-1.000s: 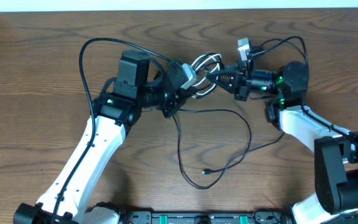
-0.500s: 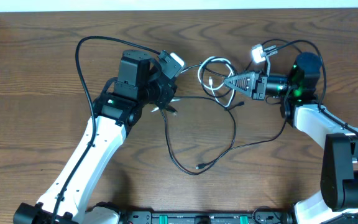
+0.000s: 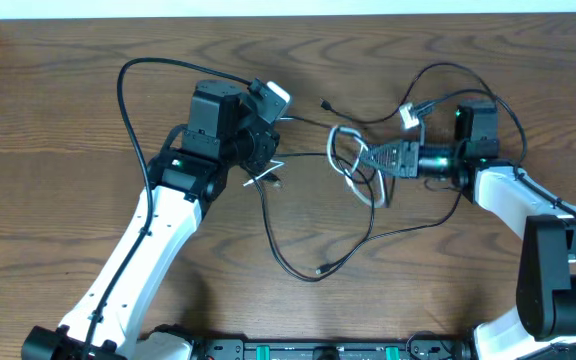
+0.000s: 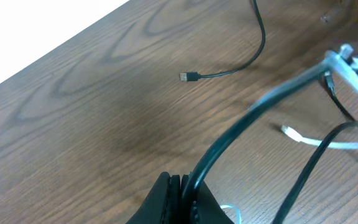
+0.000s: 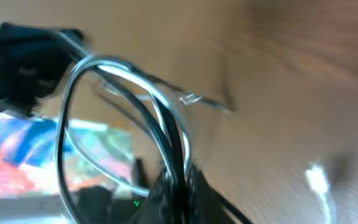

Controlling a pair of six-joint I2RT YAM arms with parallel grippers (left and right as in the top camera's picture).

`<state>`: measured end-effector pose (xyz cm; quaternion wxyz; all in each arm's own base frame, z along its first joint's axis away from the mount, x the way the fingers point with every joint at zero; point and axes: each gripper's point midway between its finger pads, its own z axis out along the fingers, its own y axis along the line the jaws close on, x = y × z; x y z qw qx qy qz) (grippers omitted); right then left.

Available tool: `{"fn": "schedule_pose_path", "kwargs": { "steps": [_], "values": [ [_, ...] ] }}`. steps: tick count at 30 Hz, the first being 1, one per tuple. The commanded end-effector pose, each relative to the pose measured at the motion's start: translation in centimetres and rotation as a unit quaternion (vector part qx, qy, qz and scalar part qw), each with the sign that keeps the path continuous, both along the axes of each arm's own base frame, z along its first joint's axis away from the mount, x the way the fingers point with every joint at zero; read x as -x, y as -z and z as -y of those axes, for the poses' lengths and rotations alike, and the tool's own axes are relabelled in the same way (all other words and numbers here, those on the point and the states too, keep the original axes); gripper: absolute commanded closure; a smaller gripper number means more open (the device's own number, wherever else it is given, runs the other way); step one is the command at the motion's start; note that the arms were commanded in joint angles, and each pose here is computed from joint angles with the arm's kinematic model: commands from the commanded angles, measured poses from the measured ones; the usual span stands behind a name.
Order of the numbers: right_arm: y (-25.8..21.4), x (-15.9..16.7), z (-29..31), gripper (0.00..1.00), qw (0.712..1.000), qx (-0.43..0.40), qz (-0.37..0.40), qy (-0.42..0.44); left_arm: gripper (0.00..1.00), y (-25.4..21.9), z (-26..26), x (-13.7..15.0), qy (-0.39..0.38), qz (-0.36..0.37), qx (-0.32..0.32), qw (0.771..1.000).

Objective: Untangle cables

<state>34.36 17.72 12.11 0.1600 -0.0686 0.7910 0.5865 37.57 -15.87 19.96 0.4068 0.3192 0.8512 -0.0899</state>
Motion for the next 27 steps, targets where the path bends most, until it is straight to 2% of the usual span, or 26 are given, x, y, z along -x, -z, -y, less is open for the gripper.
{"fn": "schedule_pose_path", "kwargs": {
  "steps": [1,4,7,9,10,11,12,18,23,24,27],
  "values": [
    [7.1,-1.1,4.3,0.99,0.974,0.202,-0.031,0.098,0.92,-0.7,-2.9,-1.3,-0.054,0.009,0.000,0.999],
    [11.0,0.3,8.2,0.99,0.927,0.332,-0.094,0.144,0.92,-0.7,-5.3,-2.1,-0.104,-0.002,0.020,0.994],
    [12.5,1.0,10.7,0.99,0.893,0.402,-0.115,0.166,0.92,-0.7,-7.2,-2.5,-0.141,-0.009,0.037,0.989],
    [12.7,1.0,11.3,0.92,0.886,0.416,-0.115,0.172,0.92,-0.7,-7.8,-2.6,-0.146,-0.011,0.039,0.988],
    [12.7,0.9,11.6,0.86,0.882,0.422,-0.113,0.176,0.92,-0.7,-8.0,-2.6,-0.149,-0.012,0.038,0.988],
    [12.7,0.8,11.6,0.80,0.881,0.424,-0.111,0.178,0.93,-0.7,-8.1,-2.6,-0.150,-0.012,0.038,0.988],
    [12.7,0.7,11.6,0.79,0.882,0.423,-0.109,0.178,0.92,-0.7,-8.1,-2.6,-0.150,-0.012,0.038,0.988],
    [12.6,0.5,11.6,0.78,0.883,0.421,-0.106,0.180,0.92,-0.7,-8.1,-2.6,-0.150,-0.012,0.038,0.988],
    [12.0,0.2,10.3,0.65,0.901,0.388,-0.098,0.169,0.93,-0.5,-7.6,-2.3,-0.139,-0.020,0.046,0.989],
    [11.8,0.1,9.9,0.59,0.906,0.378,-0.094,0.166,0.92,-0.5,-7.6,-2.3,-0.139,-0.020,0.046,0.989],
    [10.8,-0.7,8.5,0.34,0.925,0.338,-0.075,0.156,0.92,-0.5,-7.6,-2.3,-0.139,-0.021,0.046,0.989]
  ]
}}
